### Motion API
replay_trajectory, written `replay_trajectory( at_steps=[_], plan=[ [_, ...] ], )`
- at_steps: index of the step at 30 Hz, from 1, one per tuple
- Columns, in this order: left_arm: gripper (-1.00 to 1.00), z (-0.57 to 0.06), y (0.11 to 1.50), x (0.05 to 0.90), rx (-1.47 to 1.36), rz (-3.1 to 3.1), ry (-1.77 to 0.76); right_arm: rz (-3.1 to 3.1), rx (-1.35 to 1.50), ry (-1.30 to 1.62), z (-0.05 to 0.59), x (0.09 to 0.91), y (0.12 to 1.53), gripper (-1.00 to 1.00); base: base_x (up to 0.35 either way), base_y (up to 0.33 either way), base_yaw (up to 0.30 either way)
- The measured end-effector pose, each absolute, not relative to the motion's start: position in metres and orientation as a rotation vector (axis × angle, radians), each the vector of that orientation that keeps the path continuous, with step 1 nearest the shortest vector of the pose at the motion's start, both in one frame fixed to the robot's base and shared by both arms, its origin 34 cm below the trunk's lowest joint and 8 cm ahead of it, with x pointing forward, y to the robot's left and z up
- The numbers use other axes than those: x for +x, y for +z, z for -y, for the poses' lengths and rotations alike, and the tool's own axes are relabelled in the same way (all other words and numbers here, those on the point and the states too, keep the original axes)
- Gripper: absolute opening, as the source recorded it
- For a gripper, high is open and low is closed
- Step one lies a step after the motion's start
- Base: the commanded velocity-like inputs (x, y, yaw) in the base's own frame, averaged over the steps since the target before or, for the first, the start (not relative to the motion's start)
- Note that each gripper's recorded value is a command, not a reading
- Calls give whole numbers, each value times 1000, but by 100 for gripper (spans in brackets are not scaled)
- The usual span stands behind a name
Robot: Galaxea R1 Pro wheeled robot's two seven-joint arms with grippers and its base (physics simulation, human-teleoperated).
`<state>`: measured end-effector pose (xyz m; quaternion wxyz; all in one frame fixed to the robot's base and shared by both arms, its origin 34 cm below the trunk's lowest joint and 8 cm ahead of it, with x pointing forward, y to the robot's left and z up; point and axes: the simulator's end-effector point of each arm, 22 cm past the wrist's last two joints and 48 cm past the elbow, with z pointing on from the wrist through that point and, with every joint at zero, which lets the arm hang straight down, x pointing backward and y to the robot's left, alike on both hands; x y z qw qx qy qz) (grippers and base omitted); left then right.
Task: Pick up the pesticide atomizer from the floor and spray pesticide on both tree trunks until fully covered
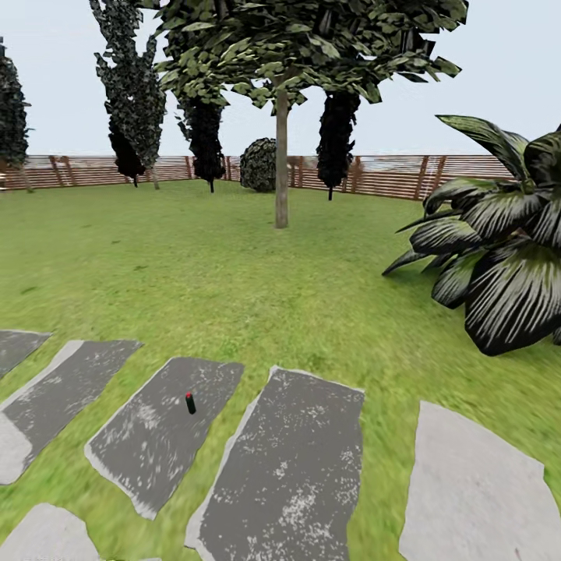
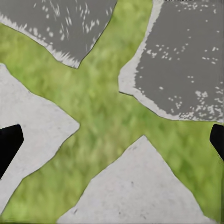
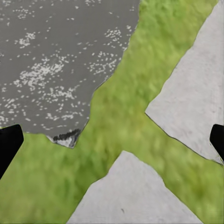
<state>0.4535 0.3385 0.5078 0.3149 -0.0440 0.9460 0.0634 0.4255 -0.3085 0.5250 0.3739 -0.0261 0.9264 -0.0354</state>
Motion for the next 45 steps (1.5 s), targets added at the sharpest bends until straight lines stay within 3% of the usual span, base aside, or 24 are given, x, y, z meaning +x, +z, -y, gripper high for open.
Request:
replay_trajectory(
  at_steps=[45],
  plan=[
    [100,-339,508,454,-117,-2492,167,-2373,-66,-90,308,426,525,100,171,-233,275]
  ],
)
